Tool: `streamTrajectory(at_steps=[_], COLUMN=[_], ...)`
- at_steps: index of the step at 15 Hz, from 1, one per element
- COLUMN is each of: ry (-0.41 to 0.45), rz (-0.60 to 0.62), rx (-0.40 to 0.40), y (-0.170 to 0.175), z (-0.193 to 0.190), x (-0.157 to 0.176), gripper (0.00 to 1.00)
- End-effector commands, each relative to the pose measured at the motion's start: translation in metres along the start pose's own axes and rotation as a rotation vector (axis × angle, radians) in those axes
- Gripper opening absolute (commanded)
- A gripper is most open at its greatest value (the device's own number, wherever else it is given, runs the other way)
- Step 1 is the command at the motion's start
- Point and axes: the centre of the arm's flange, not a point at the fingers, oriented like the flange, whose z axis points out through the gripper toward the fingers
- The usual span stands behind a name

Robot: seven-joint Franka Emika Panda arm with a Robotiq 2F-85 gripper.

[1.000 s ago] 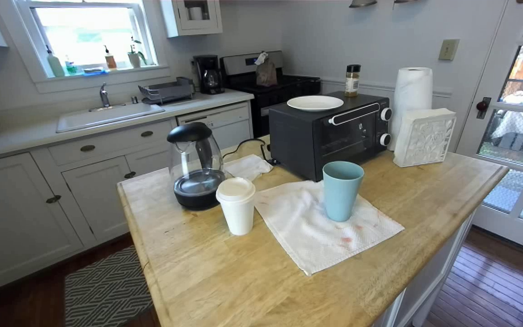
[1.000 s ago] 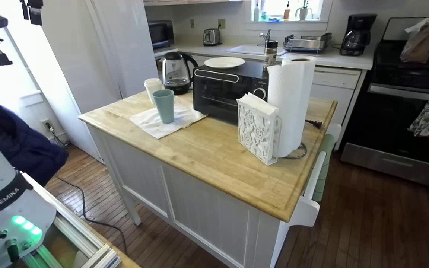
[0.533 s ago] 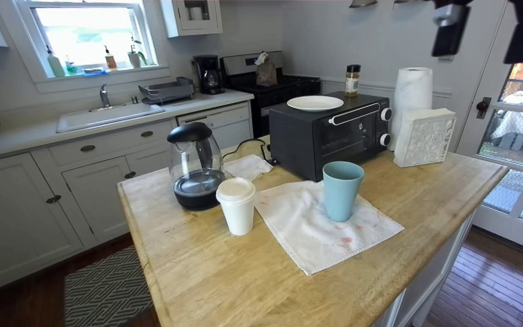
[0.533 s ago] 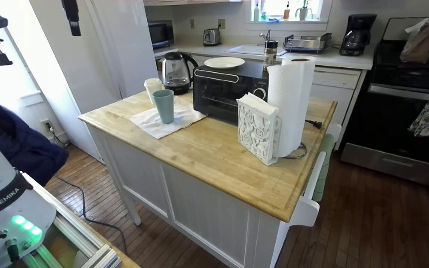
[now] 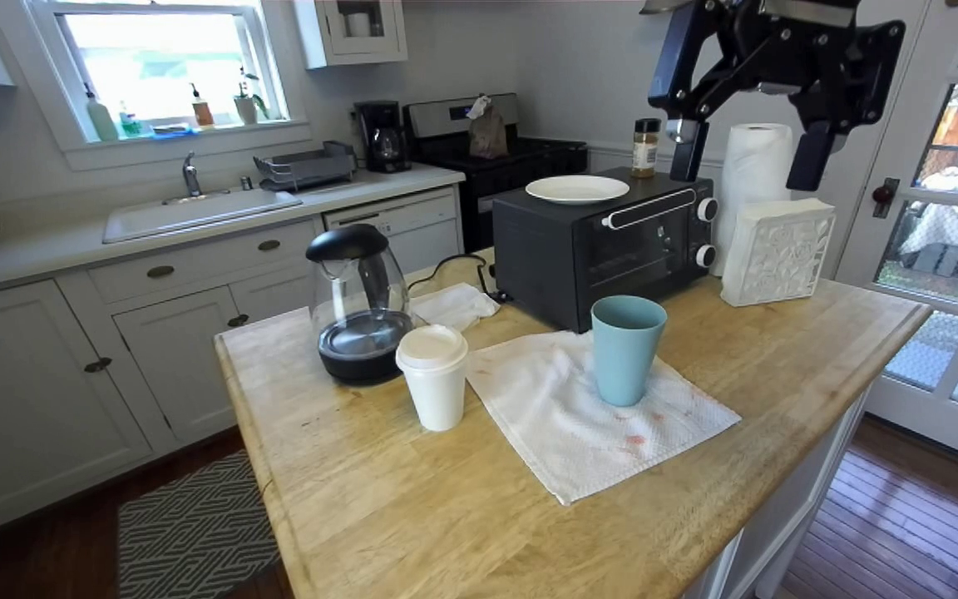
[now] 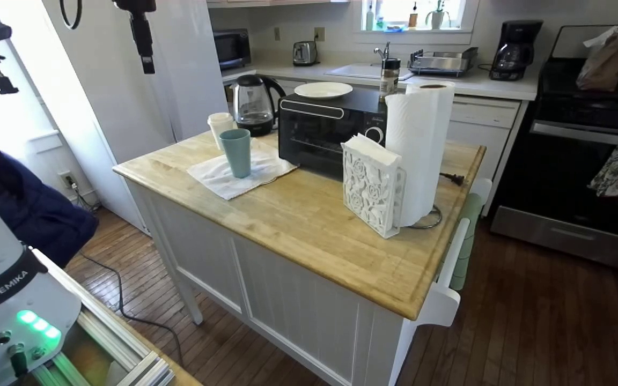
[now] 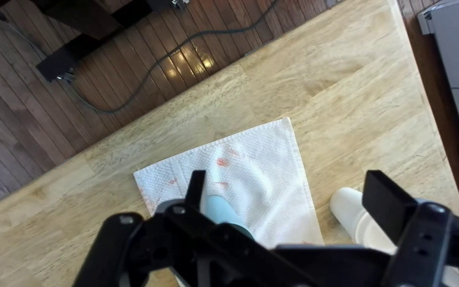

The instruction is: Flip the blue cup over on the towel

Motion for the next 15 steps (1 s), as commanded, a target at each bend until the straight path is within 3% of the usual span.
streamTrajectory(at_steps=[1,5,7,11,15], ry=[0.086,0.277,0.334,0.348,0.318], rz=[-0.008,-0.132,-0.17,-0.223,-0.223], rx=[-0.033,-0.174,-0.217,-0.251,-0.247], y=[-0.001,0.01,0.015,0.024,0.022], z=[0.008,0.034,0.048,0.072,0.07], x=[0.005,0.043,0.054,0.065,0.062], gripper=[1.0,1.0,1.0,1.0,1.0])
